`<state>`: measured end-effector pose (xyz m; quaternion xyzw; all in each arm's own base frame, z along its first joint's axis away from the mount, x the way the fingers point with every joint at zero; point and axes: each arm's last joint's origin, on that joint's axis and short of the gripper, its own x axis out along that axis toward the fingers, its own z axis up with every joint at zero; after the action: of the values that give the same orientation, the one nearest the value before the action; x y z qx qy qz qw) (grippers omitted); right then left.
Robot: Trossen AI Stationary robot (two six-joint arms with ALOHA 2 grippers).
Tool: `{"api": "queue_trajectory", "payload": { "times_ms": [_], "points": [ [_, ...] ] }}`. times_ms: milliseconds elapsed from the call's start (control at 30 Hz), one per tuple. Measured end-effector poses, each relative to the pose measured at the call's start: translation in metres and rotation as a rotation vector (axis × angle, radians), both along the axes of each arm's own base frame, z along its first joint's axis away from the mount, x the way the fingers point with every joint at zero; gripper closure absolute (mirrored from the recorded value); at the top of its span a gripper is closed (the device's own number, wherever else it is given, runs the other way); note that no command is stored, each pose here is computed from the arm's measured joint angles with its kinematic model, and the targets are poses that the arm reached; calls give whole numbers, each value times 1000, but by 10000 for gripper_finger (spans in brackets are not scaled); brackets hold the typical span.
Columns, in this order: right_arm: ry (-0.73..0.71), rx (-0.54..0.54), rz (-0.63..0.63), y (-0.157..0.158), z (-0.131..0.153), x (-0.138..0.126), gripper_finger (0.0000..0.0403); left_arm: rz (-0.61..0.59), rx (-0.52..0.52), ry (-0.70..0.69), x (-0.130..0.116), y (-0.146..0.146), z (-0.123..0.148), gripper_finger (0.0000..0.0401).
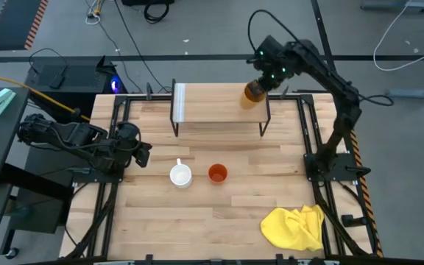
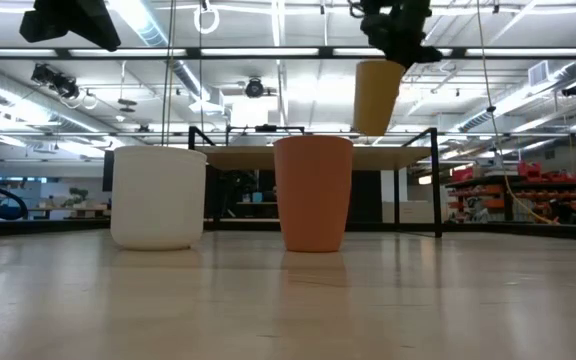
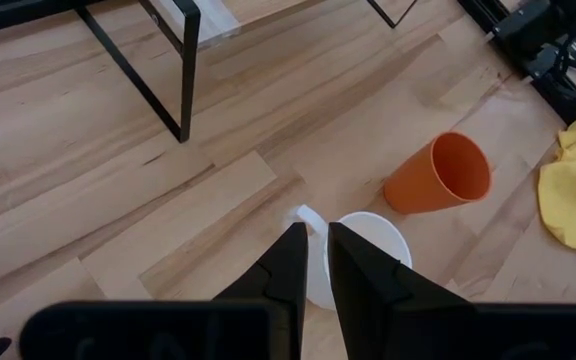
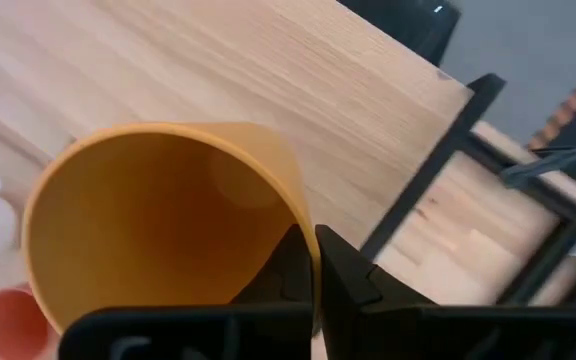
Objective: Stack small to large cups/mugs on shelf
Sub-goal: Put the yellow cup on the shelf
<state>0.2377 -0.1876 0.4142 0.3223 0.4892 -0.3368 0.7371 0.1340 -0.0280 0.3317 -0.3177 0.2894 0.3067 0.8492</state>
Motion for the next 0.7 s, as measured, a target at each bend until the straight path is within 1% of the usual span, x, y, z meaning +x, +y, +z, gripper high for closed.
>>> {"api": "queue_trajectory", "payload": {
  "times_ms": [100, 267, 467, 700],
  "points": [
    [-39, 58, -27, -16, -3, -2, 400, 1, -1, 0, 0, 0, 0, 349],
    [-41, 67, -67, -28, -5, -8, 400, 4, -4, -2, 0, 0, 0, 349],
    [-42, 68, -91, -34, -5, -14, 400, 4, -4, -2, 0, 0, 0, 349],
    [-40, 66, -80, -33, -5, -13, 400, 4, -4, -2, 0, 0, 0, 349]
  ]
}}
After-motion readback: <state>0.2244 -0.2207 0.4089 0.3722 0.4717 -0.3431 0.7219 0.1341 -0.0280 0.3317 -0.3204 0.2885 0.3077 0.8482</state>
